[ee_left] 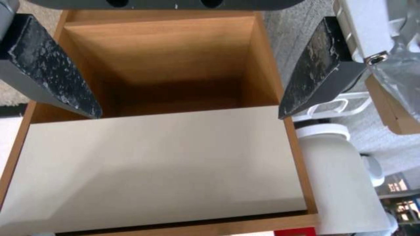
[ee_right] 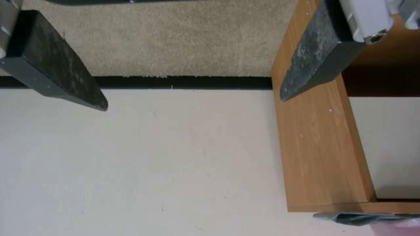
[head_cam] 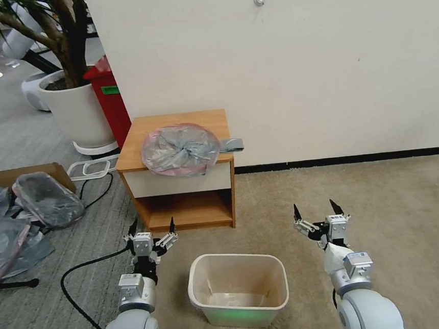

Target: Pick up the garbage bag from the table and place it over the trash can.

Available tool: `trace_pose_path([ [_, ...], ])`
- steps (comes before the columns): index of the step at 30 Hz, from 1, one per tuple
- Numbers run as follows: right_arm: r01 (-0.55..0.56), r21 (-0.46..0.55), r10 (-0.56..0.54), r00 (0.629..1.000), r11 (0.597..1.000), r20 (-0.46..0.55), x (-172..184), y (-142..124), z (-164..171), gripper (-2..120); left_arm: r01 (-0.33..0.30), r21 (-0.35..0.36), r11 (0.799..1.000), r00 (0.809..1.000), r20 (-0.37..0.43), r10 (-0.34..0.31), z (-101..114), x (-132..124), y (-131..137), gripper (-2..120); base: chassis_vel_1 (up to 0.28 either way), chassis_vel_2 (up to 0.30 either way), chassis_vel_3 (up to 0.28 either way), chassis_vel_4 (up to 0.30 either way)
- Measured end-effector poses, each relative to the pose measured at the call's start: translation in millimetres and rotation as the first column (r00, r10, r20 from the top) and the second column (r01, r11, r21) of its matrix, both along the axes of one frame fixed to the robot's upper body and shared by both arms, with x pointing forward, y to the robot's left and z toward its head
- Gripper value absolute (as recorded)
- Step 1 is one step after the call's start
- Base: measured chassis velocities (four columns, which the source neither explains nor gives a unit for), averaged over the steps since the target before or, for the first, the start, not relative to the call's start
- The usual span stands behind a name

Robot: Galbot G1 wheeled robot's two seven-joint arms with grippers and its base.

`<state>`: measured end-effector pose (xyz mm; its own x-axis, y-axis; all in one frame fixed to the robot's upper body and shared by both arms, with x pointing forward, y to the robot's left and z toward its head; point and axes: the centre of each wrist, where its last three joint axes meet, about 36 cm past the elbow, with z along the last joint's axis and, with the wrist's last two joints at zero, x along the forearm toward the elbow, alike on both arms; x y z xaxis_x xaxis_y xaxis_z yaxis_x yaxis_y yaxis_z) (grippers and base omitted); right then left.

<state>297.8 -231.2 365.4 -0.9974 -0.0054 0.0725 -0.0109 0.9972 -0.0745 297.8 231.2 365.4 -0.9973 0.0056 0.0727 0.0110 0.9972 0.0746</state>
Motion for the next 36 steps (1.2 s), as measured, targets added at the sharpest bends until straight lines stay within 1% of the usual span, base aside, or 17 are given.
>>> trace_pose_path([
  [36, 0.0, 0.0, 0.0, 1.0, 1.0, 0.001, -0.2, 0.1, 0.5, 100, 0.0, 0.0, 1.0, 1.0, 0.001, 0.0, 0.4, -0.1, 0.0, 100, 0.0, 0.0, 0.0, 0.0],
])
